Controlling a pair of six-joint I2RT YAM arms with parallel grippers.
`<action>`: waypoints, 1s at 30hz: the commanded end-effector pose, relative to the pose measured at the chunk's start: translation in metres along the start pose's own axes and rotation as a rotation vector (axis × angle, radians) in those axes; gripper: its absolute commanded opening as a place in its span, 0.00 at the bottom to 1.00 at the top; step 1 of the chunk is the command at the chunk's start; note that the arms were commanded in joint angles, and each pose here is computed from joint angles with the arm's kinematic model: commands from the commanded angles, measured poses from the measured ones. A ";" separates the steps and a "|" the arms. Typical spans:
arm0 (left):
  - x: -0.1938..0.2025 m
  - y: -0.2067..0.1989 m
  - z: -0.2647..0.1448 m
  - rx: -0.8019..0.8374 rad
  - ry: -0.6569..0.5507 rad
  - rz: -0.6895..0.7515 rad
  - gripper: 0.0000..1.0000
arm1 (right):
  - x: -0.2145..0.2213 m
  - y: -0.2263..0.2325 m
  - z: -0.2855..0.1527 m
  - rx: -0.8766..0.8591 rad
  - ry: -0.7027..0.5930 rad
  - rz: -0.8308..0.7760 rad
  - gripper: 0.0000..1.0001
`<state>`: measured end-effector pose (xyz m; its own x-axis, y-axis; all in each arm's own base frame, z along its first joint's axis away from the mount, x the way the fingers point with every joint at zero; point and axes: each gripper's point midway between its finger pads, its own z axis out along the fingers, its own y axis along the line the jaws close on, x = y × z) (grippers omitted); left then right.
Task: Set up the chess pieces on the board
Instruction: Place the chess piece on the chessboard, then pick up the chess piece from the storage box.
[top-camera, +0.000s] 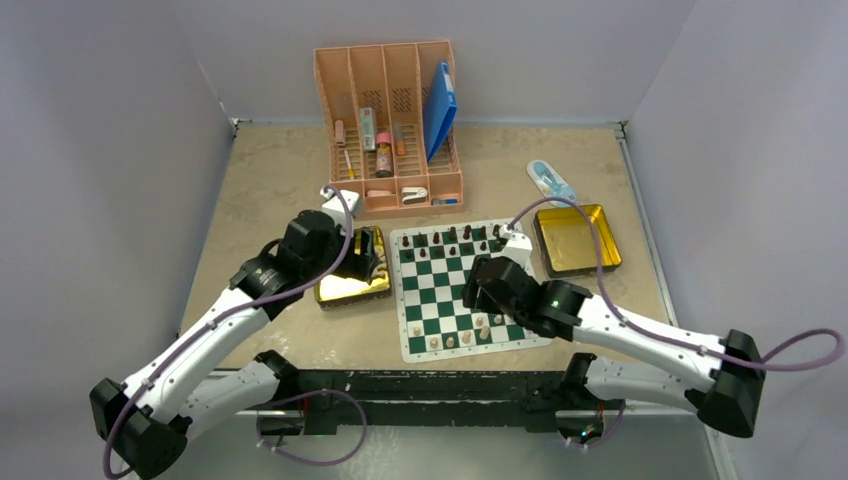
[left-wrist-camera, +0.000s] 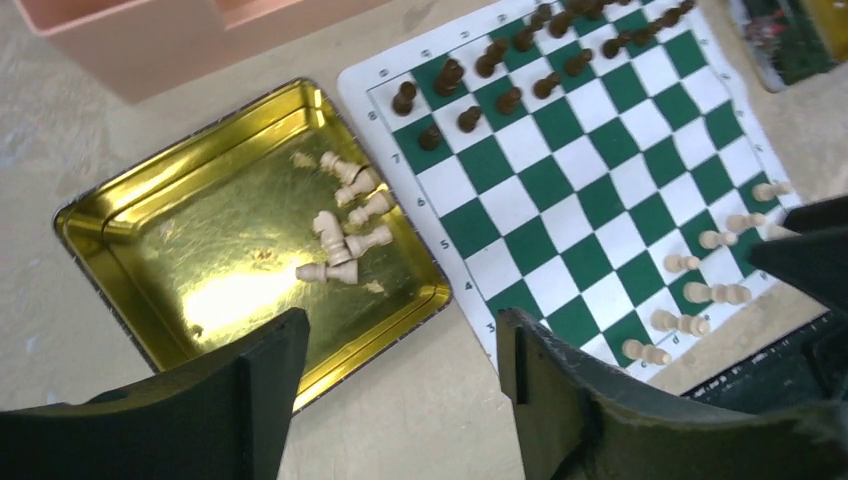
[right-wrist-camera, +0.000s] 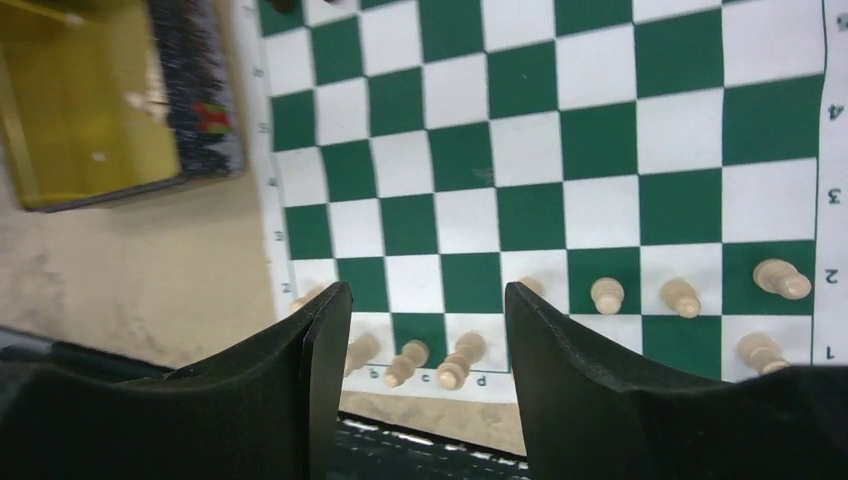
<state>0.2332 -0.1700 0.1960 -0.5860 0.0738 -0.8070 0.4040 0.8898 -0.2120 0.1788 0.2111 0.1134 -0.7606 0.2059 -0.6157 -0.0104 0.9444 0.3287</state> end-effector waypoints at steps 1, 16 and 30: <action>-0.009 0.024 0.007 -0.143 0.014 -0.102 0.63 | -0.047 0.032 -0.037 -0.182 -0.152 0.024 0.60; 0.044 0.060 0.100 -0.225 0.281 -0.242 0.36 | -0.074 0.045 -0.087 -0.410 -0.291 -0.008 0.60; 0.078 0.062 0.125 -0.210 0.405 -0.247 0.35 | -0.079 0.052 -0.081 -0.396 -0.303 -0.045 0.60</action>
<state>0.2902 -0.1552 0.0444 -0.8972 -0.0071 -0.4416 0.0790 0.9812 -0.1762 0.1822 0.2169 0.2178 -0.5672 0.2628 -0.7805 -0.2986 0.8176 0.4923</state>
